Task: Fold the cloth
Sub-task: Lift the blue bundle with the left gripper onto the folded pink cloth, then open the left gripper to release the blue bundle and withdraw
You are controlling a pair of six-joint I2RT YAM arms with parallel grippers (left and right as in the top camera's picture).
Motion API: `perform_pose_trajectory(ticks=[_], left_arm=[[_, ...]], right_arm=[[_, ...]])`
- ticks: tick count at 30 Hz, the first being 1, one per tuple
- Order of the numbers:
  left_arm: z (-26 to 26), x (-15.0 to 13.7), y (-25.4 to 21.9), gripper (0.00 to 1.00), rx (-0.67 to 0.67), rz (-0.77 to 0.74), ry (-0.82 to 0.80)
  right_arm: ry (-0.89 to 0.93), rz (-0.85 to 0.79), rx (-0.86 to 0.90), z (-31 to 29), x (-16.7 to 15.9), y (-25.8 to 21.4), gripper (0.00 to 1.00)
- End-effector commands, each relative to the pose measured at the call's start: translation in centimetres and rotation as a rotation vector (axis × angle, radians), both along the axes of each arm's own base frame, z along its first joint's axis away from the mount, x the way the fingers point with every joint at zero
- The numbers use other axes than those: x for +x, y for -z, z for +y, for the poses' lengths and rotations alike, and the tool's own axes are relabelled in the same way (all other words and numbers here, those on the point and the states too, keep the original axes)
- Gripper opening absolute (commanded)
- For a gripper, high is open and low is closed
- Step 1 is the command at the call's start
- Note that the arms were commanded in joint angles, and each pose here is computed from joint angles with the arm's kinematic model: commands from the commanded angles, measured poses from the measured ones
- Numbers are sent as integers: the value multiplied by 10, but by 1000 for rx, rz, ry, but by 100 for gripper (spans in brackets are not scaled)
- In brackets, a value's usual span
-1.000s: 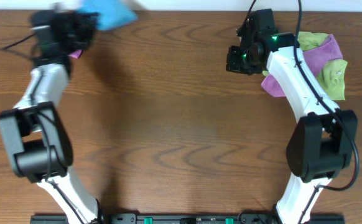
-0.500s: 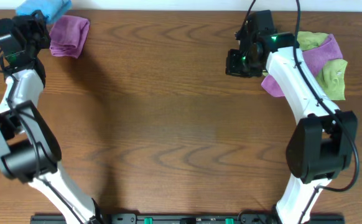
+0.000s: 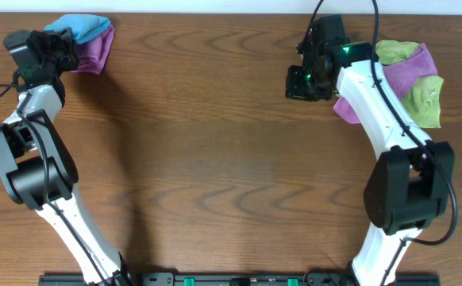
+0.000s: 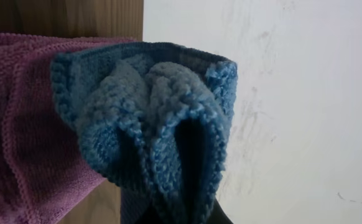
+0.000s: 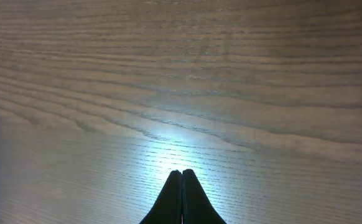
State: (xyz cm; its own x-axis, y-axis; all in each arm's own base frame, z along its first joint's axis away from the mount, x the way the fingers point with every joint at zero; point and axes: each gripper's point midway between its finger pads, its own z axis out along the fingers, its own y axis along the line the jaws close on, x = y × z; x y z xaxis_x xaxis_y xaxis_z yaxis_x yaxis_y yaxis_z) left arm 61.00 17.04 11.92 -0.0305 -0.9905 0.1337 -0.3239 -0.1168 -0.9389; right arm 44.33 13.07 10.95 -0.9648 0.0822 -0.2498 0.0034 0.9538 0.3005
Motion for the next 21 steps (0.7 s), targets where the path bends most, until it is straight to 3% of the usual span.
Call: perform_pose_trajectory(ticks=[1,7,11,21], left_arm=[[-5,4,-15,6,28,-34,39],[-6,5,-16,6,71,-45,63],[-4,16,-65,6,150,-224,75],[4,8,-13,6,238,30,59]], right_arm=[[-27,-16,4,10,-1,-6,1],[-34,-19,7,16,-1,-6,1],[-37,-21,8,17,-1,-6,1],[-24,-13,11,17,-2,-6,1]])
